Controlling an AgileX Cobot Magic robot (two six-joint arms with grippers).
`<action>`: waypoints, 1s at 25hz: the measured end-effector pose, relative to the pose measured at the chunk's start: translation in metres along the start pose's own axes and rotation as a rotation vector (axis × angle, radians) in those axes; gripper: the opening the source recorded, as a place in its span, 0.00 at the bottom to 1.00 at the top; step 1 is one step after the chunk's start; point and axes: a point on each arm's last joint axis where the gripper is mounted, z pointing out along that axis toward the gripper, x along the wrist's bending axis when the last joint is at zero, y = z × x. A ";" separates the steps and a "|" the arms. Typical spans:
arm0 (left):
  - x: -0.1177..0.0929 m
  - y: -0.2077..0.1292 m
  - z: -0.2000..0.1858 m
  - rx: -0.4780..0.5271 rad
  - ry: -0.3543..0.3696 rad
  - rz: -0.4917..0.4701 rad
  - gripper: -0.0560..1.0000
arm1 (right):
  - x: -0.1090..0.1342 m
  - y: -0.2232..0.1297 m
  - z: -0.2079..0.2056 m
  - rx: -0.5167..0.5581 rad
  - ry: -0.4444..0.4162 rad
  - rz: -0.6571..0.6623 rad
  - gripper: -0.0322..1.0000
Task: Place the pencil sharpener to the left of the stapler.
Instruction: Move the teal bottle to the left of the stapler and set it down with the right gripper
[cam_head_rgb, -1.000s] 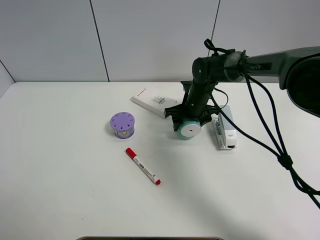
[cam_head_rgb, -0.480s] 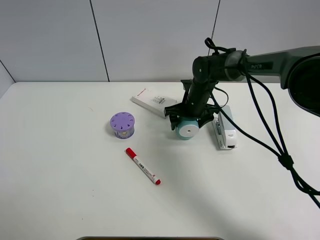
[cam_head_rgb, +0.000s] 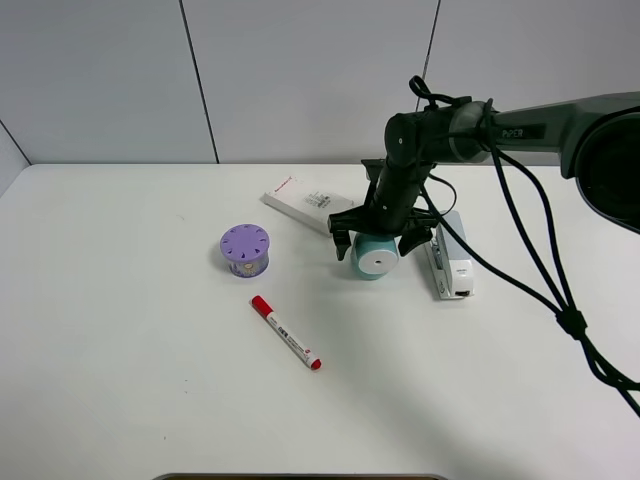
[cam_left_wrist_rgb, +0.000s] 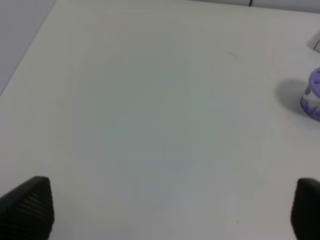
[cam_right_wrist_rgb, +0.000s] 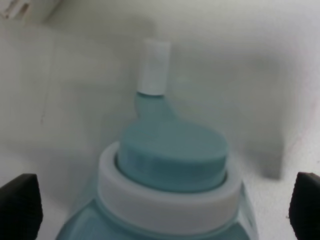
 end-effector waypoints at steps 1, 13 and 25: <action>0.000 0.000 0.000 0.000 0.000 0.000 0.96 | 0.000 0.000 0.000 -0.001 0.000 0.000 0.99; 0.000 0.000 0.000 0.000 0.000 0.000 0.96 | 0.003 0.003 -0.028 -0.047 0.013 0.018 0.99; 0.000 0.000 0.000 0.000 0.000 0.000 0.96 | 0.008 0.001 -0.110 -0.188 0.029 0.016 0.99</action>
